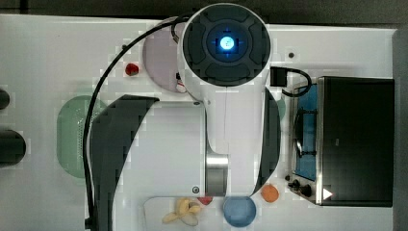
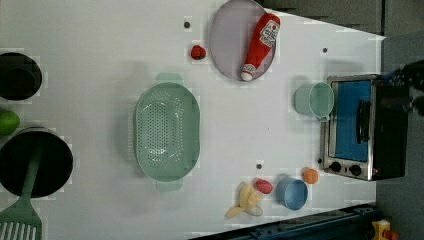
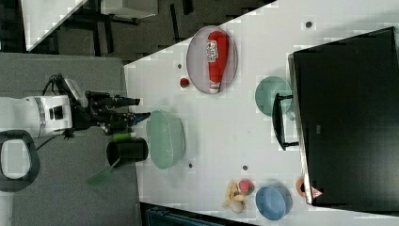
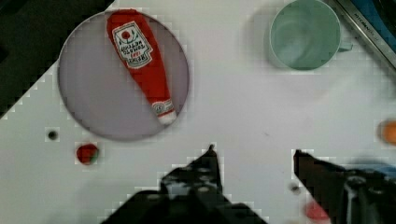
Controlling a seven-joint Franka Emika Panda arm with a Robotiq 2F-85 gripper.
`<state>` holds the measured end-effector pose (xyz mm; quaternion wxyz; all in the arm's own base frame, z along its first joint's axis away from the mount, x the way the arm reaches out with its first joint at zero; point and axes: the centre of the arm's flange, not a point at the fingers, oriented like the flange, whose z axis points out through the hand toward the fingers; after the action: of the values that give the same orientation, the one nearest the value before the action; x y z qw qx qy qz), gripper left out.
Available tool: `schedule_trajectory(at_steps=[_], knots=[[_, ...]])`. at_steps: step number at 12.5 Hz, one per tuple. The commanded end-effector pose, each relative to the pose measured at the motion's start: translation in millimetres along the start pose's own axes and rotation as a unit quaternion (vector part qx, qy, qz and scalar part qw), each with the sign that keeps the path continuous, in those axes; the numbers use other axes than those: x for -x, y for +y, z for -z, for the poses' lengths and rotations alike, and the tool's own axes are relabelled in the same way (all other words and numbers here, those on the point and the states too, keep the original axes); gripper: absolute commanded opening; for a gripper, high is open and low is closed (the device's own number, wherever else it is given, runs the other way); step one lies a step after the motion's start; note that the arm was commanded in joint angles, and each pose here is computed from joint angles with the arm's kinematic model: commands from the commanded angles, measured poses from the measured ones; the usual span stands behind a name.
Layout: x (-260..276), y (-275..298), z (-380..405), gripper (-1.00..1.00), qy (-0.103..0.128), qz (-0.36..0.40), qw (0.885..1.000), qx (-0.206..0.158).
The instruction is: Drag strainer left to right.
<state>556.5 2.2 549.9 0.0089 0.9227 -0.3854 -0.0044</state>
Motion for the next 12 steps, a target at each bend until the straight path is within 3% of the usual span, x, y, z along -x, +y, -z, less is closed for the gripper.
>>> schedule_trajectory(at_steps=[1, 3, 8, 12], knots=[[30.2, 84.7, 90.5, 0.6, 0.01, -0.089, 0.996, -0.009], [38.8, 73.3, 91.3, 1.0, 0.011, -0.077, 0.997, -0.014], [135.3, -19.2, 76.2, 1.0, -0.002, 0.007, 1.0, -0.005], [217.9, -86.1, 40.6, 1.0, 0.003, -0.083, 0.996, 0.011]])
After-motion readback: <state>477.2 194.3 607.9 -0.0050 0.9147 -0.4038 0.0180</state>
